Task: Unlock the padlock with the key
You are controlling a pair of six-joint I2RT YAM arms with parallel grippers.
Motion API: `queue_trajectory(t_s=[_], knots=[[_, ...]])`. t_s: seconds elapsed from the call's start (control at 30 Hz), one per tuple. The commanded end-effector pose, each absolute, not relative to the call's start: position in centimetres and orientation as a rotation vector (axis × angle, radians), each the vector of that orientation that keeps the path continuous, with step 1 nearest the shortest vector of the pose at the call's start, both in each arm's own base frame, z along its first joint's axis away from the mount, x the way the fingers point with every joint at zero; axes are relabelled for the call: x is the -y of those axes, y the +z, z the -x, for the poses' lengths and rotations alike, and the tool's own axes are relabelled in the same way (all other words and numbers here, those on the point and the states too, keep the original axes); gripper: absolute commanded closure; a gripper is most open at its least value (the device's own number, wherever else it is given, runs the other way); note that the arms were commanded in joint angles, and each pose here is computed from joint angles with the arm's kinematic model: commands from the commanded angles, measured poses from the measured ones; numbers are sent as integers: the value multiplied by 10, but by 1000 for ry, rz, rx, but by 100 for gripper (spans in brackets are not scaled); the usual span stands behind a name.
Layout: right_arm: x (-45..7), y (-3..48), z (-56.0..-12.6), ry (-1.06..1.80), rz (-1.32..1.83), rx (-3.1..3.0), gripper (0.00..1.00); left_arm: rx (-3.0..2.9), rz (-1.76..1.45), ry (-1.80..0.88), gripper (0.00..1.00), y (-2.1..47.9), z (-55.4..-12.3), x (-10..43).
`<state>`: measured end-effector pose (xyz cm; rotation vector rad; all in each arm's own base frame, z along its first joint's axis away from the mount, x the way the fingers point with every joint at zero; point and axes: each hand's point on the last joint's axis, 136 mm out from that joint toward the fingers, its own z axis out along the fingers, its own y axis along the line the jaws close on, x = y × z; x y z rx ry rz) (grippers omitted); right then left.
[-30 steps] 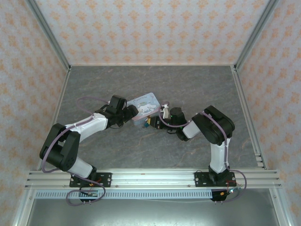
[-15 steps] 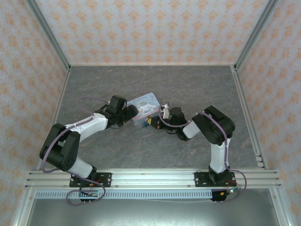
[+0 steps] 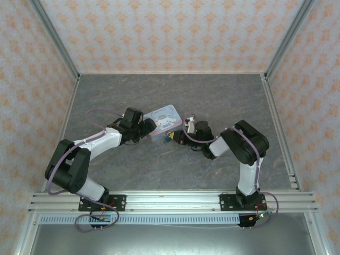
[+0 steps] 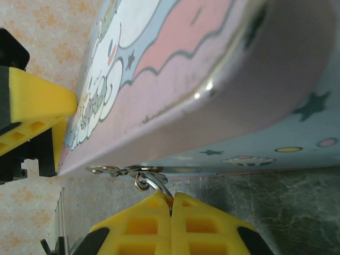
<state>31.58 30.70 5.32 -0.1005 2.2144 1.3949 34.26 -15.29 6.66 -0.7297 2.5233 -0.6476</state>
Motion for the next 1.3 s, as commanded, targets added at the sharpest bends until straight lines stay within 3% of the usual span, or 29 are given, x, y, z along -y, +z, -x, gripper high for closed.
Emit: queue_trajectory(t_s=[0.0, 0.4, 0.73, 1.1, 1.27], knots=[[-306, 93, -328, 1416, 110, -2057, 100, -2679, 783, -474, 19, 31, -306, 136], [-289, 96, -321, 1334, 114, -2089, 100, -2578, 748, -611, 17, 62, -319, 147], [-268, 118, -298, 1234, 151, -2119, 100, -2346, 684, -624, 3, 130, -329, 131], [-244, 158, -253, 1092, 343, -2266, 100, -2018, 452, -560, 3, 221, -311, 99], [-231, 151, -226, 1045, 377, -2429, 100, -1898, 424, -491, 2, 249, -291, 76]])
